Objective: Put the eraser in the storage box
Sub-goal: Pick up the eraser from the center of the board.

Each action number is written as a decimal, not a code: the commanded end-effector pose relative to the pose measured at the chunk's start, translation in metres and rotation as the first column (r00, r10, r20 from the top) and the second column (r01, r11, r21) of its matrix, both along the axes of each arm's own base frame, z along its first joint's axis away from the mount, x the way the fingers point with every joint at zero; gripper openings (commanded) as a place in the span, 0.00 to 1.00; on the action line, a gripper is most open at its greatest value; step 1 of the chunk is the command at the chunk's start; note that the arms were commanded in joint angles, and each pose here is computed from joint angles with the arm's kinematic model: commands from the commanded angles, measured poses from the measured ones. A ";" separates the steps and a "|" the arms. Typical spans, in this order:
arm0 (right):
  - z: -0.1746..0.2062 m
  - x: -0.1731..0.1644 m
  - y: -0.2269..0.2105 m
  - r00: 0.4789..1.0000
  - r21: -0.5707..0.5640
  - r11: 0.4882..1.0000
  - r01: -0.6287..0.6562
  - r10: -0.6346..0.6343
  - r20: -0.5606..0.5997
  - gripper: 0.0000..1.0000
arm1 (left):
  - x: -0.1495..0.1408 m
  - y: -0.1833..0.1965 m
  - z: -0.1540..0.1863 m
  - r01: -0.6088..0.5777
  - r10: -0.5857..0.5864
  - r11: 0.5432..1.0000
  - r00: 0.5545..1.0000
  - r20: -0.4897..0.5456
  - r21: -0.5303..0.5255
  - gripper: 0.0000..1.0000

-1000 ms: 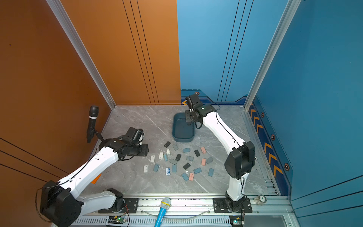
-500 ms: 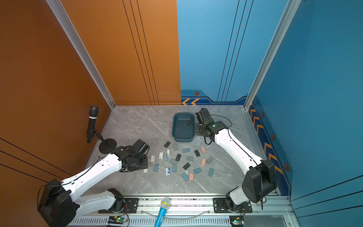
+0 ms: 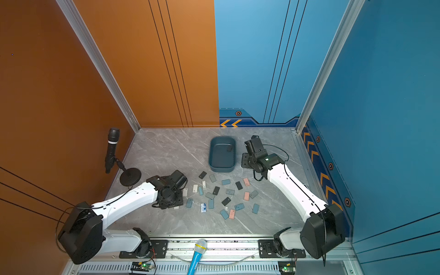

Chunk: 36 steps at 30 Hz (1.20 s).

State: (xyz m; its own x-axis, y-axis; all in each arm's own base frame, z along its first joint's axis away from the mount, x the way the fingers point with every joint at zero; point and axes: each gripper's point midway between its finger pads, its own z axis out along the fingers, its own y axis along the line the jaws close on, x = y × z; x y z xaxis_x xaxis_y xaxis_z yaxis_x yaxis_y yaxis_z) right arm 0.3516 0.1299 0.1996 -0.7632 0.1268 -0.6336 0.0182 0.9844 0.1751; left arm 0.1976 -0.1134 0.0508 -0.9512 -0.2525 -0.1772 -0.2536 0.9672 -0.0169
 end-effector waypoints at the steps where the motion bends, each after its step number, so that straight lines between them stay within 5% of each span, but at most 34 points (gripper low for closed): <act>1: 0.005 0.000 -0.003 1.000 0.029 0.999 0.019 -0.019 0.020 0.42 | 0.000 -0.009 -0.015 -0.048 0.046 0.996 0.999 -0.017 -0.076 0.58; 14: 0.001 -0.008 -0.003 1.000 0.065 0.998 0.022 -0.023 0.011 0.42 | -0.006 0.010 -0.029 -0.103 0.103 0.995 0.994 -0.037 -0.014 0.54; 24: -0.002 -0.005 0.001 1.000 0.082 0.996 0.021 -0.021 0.002 0.41 | -0.012 0.014 -0.042 -0.068 0.071 0.997 0.994 -0.089 0.037 0.33; 36: -0.003 -0.005 0.003 1.000 0.087 0.996 0.022 -0.022 -0.001 0.41 | -0.007 0.011 -0.034 -0.028 0.031 0.998 0.997 -0.069 0.048 0.25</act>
